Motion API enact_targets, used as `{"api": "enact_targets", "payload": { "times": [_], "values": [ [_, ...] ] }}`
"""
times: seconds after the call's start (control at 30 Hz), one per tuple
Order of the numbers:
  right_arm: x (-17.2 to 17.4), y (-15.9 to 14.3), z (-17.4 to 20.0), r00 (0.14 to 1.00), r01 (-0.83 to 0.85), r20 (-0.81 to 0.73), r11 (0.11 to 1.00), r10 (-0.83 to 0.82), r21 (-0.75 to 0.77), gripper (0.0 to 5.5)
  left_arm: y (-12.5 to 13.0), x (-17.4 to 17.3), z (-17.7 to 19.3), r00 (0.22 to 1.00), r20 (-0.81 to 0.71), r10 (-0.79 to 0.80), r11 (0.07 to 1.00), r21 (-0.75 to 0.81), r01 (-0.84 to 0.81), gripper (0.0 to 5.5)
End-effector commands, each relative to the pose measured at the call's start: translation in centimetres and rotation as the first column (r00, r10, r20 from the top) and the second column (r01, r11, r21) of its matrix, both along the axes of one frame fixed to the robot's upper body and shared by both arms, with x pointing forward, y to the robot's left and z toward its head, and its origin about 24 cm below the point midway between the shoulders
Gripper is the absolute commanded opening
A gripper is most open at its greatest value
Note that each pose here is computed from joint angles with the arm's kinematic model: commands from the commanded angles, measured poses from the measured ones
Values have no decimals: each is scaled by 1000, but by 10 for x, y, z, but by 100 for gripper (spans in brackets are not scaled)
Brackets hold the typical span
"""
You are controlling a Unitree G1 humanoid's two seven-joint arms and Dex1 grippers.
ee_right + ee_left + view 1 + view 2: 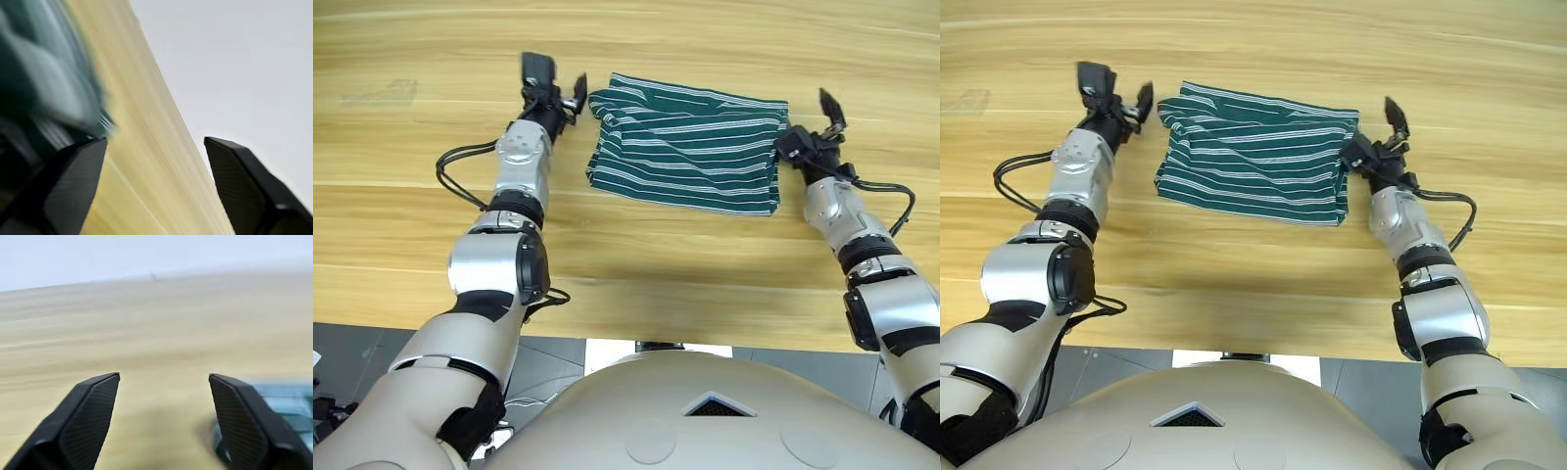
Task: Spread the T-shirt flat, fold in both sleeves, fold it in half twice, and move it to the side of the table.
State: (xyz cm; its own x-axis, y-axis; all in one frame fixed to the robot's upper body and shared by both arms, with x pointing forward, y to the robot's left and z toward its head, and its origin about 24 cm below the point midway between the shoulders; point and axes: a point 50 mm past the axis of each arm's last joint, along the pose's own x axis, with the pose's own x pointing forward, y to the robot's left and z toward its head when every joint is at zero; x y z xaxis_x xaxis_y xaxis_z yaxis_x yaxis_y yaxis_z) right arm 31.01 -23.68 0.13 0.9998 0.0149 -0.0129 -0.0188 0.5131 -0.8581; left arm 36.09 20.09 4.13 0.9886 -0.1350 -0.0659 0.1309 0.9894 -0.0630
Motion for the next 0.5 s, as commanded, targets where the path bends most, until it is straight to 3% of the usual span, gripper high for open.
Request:
{"api": "enact_targets", "payload": {
  "times": [0.03,0.2,0.37,0.5],
  "values": [
    [-7,-23,14,993,64,101,997,-68,45,384,37,-21,4,985,158,71,992,-112,-54,335],
    [-15,-7,57,950,-29,312,983,-30,181,384,62,-57,0,955,248,164,980,-152,-129,335],
    [-23,70,68,931,-327,254,907,261,267,384,11,-89,-25,976,185,114,969,-237,-68,335],
    [-9,102,49,918,-393,72,868,390,304,384,-18,-98,-32,982,142,126,940,-335,-72,335]
  ]
}}
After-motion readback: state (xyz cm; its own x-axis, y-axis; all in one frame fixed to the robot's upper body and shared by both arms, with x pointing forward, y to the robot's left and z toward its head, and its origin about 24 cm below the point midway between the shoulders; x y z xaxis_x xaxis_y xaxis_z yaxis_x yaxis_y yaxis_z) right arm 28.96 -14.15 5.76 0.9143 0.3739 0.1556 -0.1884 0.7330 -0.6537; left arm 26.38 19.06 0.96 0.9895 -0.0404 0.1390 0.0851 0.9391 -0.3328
